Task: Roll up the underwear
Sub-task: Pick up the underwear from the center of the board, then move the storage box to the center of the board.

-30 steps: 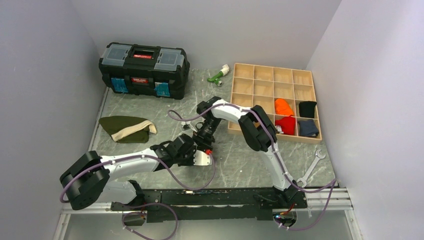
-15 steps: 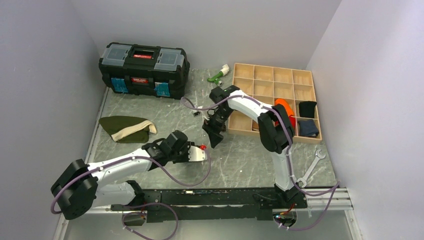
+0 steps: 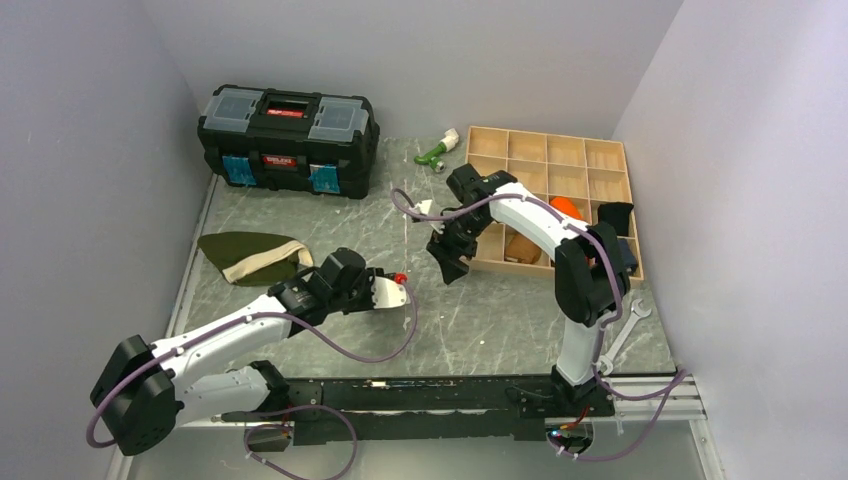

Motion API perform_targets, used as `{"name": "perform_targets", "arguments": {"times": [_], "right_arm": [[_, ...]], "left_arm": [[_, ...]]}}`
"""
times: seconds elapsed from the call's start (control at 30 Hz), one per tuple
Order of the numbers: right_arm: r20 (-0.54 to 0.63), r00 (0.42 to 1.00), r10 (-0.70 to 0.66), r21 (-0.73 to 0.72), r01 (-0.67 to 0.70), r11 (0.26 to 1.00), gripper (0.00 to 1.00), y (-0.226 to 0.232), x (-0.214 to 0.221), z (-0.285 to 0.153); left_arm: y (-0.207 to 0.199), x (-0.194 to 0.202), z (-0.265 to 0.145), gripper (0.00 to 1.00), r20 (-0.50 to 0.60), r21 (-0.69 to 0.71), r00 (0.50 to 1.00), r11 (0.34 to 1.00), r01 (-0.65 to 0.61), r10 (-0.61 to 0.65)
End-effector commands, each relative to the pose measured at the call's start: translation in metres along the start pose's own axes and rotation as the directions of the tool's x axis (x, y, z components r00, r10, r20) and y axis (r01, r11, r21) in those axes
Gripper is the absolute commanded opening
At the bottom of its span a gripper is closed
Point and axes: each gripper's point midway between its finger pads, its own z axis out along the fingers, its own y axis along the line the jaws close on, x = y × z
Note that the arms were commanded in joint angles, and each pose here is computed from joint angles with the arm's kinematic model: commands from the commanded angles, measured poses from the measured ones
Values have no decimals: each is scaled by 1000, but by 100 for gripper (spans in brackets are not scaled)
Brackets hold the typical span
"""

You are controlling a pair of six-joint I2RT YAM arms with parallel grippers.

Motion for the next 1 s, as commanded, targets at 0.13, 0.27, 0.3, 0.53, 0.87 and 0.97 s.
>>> {"name": "perform_targets", "arguments": {"times": [0.13, 0.27, 0.3, 0.53, 0.87, 0.97], "right_arm": [[3, 1000, 4, 196, -5, 981, 70, -22, 11, -24], [-36, 999, 16, 260, -6, 966, 69, -34, 23, -24], [-45, 999, 21, 273, -8, 962, 69, -37, 25, -24], [-103, 994, 39, 320, -4, 948, 68, -56, 41, -14], [-114, 992, 61, 256, -30, 966, 37, -59, 44, 19], [-114, 992, 47, 225, -21, 974, 33, -50, 40, 30]], "left_arm": [[31, -13, -18, 0, 22, -98, 1000, 995, 5, -2], [36, -10, -23, 0, 22, -113, 1000, 993, 19, -17], [38, -10, -24, 0, 23, -114, 1000, 993, 23, -20], [49, -4, -34, 0, 34, -114, 996, 990, 87, -83], [77, 20, -57, 0, 17, -196, 981, 961, 193, -194], [85, 30, -64, 0, 6, -234, 973, 946, 225, -230]]}}
